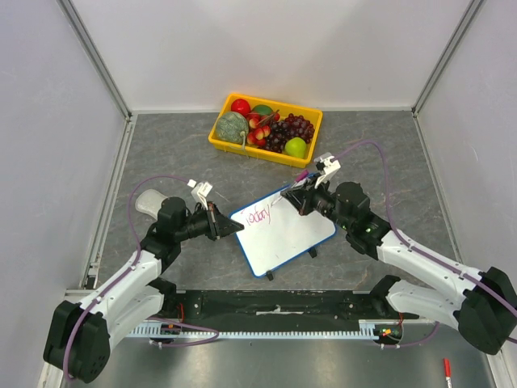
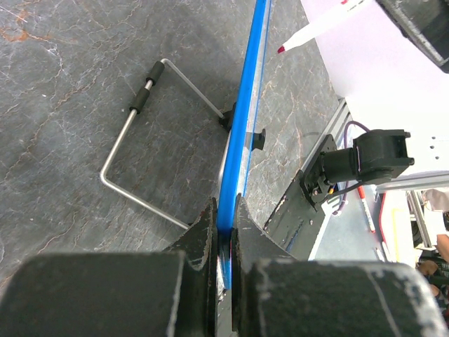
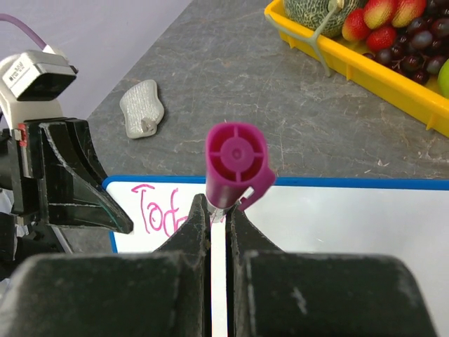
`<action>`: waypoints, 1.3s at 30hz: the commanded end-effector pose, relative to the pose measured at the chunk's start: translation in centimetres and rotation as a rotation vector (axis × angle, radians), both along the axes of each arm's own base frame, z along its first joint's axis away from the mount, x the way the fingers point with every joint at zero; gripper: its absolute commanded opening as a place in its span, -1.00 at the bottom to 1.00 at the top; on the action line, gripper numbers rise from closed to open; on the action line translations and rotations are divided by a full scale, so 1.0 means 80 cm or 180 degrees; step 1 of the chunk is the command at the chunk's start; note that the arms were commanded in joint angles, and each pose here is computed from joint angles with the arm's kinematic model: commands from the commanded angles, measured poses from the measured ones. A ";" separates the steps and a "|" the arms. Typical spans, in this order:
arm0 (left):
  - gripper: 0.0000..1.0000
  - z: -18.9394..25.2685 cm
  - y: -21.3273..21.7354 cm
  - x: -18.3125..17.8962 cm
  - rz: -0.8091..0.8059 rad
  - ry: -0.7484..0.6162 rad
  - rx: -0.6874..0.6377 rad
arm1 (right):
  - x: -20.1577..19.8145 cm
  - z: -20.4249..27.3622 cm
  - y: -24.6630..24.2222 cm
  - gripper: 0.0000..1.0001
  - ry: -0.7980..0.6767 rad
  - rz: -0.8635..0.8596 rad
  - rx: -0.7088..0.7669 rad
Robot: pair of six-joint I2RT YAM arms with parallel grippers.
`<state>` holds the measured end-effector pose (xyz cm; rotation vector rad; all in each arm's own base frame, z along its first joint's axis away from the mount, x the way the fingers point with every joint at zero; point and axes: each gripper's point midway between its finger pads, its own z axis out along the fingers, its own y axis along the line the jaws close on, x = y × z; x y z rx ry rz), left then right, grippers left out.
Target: Write a sentence on the whiteboard
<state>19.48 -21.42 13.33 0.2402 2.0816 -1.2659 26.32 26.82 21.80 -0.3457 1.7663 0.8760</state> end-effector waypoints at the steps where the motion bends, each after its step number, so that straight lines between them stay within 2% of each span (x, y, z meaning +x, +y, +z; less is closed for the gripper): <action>1: -0.96 -0.048 0.018 -0.007 0.0037 0.0103 0.0483 | 0.009 0.041 -0.008 -1.00 -0.0192 -0.0140 0.0143; 14: -0.96 -0.050 0.018 -0.007 0.0044 0.0099 0.0505 | 0.036 0.015 -0.029 -1.00 -0.0100 -0.0533 0.0009; 29: -0.96 -0.051 0.017 -0.007 0.0037 0.0105 0.0514 | 0.020 -0.011 -0.012 -1.00 0.0054 -0.0197 -0.0044; 39: -0.96 -0.052 0.017 -0.008 0.0041 0.0111 0.0531 | 0.013 -0.030 -0.030 -1.00 0.0092 -0.0317 -0.0178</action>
